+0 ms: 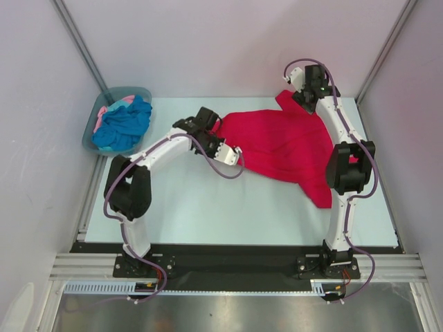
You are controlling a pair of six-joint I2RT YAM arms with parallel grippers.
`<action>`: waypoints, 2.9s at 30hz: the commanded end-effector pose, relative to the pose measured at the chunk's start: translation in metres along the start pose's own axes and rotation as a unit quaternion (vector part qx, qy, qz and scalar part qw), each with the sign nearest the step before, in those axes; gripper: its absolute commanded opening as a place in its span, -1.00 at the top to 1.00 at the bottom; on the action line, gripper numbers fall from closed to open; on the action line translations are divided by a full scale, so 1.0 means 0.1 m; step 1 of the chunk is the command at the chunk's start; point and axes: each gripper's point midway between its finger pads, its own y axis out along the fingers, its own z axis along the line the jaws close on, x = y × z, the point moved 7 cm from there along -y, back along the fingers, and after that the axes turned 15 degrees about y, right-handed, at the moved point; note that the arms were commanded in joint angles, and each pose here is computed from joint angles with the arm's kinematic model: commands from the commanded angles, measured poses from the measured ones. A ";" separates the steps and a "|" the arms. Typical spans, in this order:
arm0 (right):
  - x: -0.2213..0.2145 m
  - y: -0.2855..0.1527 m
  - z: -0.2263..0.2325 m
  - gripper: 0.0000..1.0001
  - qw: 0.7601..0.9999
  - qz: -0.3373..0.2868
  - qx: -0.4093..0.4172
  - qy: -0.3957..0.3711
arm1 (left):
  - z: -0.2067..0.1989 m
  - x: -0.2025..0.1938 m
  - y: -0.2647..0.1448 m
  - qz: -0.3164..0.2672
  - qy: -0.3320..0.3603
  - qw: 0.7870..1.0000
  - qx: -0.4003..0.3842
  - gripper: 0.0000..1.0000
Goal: Fold and stack the t-shirts
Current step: Flatten the tshirt out
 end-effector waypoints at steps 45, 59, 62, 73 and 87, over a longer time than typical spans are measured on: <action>0.08 -0.18 0.21 -0.36 0.999 -0.027 0.014 -0.027 | 0.03 -0.14 -0.62 0.029 -0.133 0.977 -0.162 -0.75; 0.13 -0.20 0.25 -0.34 0.999 -0.032 0.006 -0.019 | 0.57 -0.55 0.13 0.035 -0.185 0.982 -0.019 -0.23; 0.13 -0.21 0.22 -0.34 0.999 -0.035 0.000 -0.022 | 0.62 -0.59 0.26 0.030 -0.186 0.982 -0.001 -0.14; 0.12 -0.21 0.24 -0.33 0.999 -0.031 0.002 -0.020 | 0.68 -0.74 0.62 0.056 -0.182 0.981 0.039 -0.08; 0.14 -0.20 0.26 -0.34 0.999 -0.031 0.001 -0.022 | 0.54 -0.90 0.89 0.088 -0.169 0.981 0.025 -0.08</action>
